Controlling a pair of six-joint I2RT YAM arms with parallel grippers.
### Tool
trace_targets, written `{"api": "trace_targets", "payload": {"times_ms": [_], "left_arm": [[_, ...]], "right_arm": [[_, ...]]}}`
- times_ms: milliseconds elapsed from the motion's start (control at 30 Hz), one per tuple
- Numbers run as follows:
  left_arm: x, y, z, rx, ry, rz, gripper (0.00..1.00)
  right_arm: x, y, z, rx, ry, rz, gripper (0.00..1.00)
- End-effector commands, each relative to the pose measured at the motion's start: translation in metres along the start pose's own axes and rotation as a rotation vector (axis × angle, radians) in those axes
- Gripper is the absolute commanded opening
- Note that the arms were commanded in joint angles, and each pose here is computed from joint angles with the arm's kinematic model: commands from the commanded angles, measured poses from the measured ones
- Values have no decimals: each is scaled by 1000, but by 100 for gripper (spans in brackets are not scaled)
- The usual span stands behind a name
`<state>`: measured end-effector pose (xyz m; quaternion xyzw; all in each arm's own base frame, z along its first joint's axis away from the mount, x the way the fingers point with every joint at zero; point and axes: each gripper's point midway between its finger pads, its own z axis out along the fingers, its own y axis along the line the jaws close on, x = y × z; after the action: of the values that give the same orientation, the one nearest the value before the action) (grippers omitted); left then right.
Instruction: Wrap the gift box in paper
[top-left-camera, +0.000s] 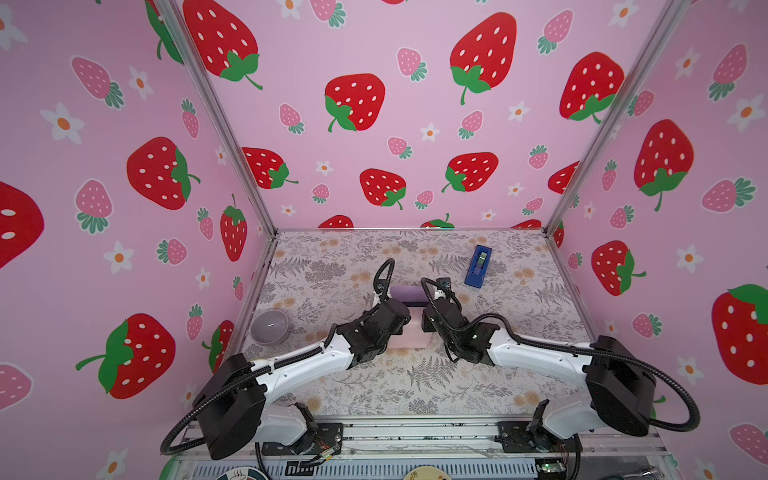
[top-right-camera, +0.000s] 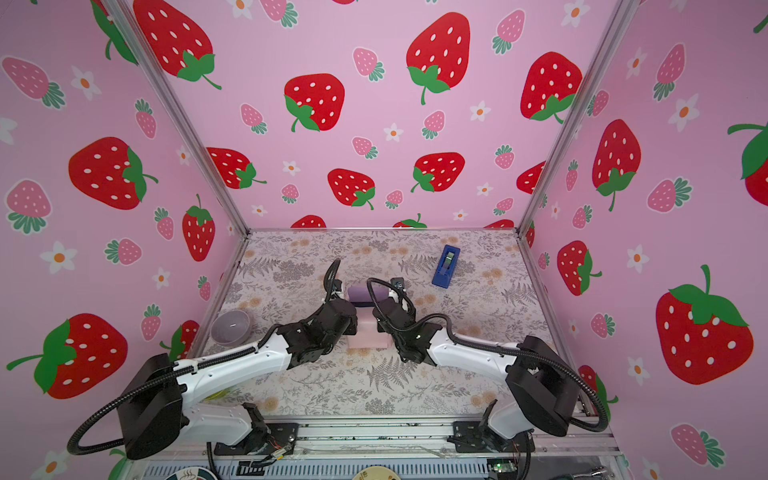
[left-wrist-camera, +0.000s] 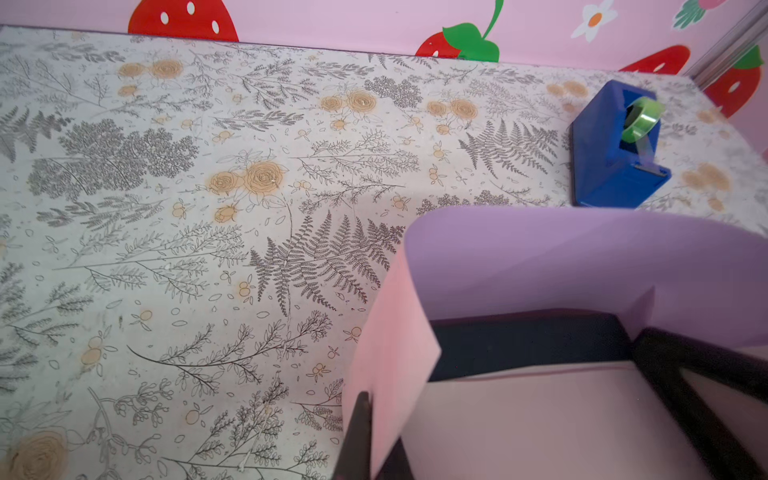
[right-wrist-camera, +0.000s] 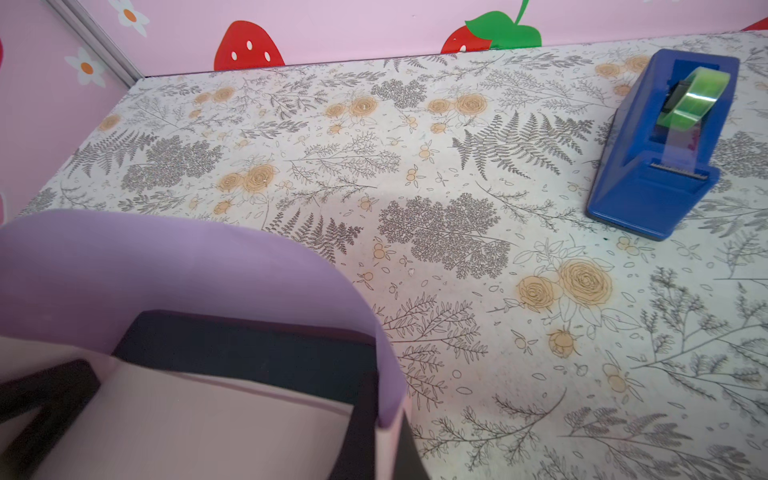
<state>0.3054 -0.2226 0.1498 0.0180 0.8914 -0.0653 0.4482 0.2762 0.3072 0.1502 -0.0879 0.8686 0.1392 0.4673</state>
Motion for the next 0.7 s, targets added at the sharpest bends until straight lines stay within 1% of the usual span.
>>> {"api": "trace_targets", "payload": {"times_ms": [0,100,200,300,433,467,500,533,600,667], "left_arm": [[-15,-10,-6,-6,-6,31,0],[-22,-10,-7,-22,-20,42,0],[-21,-13,-4,-13,-26,49,0],[-8,-14,6,1,-13,46,0],[9,-11,14,-8,23,28,0],[11,-10,15,-8,22,21,0],[11,-9,14,-8,20,15,0],[11,-8,14,-11,19,14,0],[10,-6,13,-9,17,6,0],[11,-5,13,-6,18,-3,0]], "right_arm": [[-9,12,-10,-3,1,-13,0],[-18,7,-14,26,-30,-23,0],[-16,0,-15,37,-63,-13,0],[-1,-5,-12,19,-68,12,0],[20,-2,-9,-51,-22,42,0],[22,-3,-10,-50,-13,53,5],[22,-5,-13,-48,-6,57,13],[19,-6,-16,-49,-8,62,19],[5,-7,-28,-60,-26,75,31],[-12,-8,-41,-74,-40,97,40]]}}
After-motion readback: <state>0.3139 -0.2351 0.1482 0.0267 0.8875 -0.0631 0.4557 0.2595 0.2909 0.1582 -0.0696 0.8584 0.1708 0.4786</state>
